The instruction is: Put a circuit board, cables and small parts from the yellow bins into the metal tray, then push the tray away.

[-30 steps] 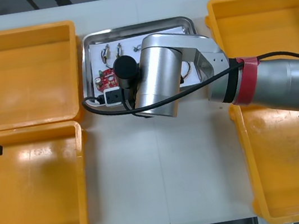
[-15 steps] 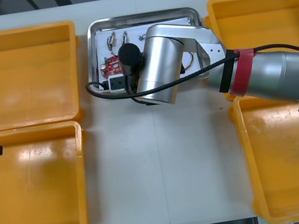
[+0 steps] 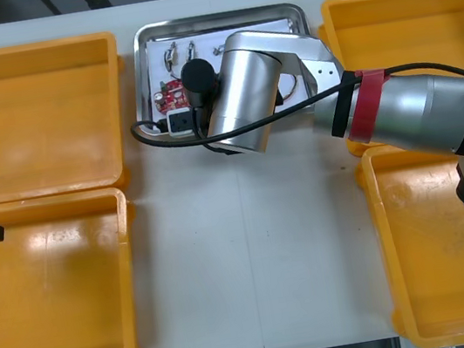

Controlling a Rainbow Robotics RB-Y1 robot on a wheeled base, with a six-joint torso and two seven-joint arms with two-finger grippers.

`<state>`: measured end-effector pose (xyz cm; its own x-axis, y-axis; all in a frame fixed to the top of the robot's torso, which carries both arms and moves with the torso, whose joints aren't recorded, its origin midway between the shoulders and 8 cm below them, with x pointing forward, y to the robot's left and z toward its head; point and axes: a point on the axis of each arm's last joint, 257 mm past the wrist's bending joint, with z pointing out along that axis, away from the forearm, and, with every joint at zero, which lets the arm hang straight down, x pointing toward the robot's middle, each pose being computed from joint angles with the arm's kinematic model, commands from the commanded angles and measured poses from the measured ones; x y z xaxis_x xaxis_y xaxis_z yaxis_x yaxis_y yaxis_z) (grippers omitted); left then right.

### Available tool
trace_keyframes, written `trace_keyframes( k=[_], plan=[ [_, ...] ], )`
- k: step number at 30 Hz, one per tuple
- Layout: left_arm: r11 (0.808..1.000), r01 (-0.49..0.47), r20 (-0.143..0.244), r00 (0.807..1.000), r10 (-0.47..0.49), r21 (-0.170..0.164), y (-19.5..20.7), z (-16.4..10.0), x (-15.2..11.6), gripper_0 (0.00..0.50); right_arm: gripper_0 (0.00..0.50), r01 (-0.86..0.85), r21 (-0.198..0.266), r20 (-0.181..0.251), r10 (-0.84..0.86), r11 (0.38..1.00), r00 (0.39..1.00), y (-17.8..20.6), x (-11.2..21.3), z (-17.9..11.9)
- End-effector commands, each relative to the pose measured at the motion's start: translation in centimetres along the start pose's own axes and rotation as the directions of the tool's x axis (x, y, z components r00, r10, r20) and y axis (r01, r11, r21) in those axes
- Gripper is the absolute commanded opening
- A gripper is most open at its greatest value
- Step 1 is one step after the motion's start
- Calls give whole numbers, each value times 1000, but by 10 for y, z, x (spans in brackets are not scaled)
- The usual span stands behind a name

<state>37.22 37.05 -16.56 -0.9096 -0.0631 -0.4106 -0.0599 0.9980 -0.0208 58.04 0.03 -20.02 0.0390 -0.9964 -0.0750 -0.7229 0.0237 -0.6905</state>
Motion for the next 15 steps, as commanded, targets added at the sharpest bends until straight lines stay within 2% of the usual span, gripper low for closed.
trace_keyframes(
  k=[1,5,6,7,8,9,10,11,12,15],
  plan=[
    [995,-84,21,996,85,-48,16,-15,-3,500,0,58,64,34,-60,996,998,-27,-28,-15],
    [995,-84,21,996,85,-48,16,-15,-3,500,1,54,70,35,-57,996,998,-29,-27,-12],
    [995,-84,21,996,85,-48,16,-15,-3,500,75,56,72,35,-59,996,998,-30,-26,-11],
    [995,-84,21,996,85,-48,16,-15,-3,500,177,60,77,34,-63,995,997,-31,-27,-10],
    [995,-84,21,996,85,-48,16,-15,-3,500,236,60,78,34,-63,995,997,-32,-26,-10],
    [995,-84,21,996,85,-48,16,-15,-3,500,337,60,79,31,-63,995,998,-33,-25,-10],
    [995,-84,21,996,85,-48,16,-15,-3,500,376,60,79,29,-62,995,998,-33,-24,-9],
    [995,-84,21,996,85,-48,16,-15,-3,500,463,59,79,28,-61,995,998,-33,-24,-9],
    [995,-84,21,996,85,-48,16,-15,-3,500,500,58,78,29,-61,995,998,-33,-24,-9],
    [995,-84,21,996,85,-48,16,-15,-3,500,500,60,76,24,-62,995,998,-32,-23,-9]
  ],
)
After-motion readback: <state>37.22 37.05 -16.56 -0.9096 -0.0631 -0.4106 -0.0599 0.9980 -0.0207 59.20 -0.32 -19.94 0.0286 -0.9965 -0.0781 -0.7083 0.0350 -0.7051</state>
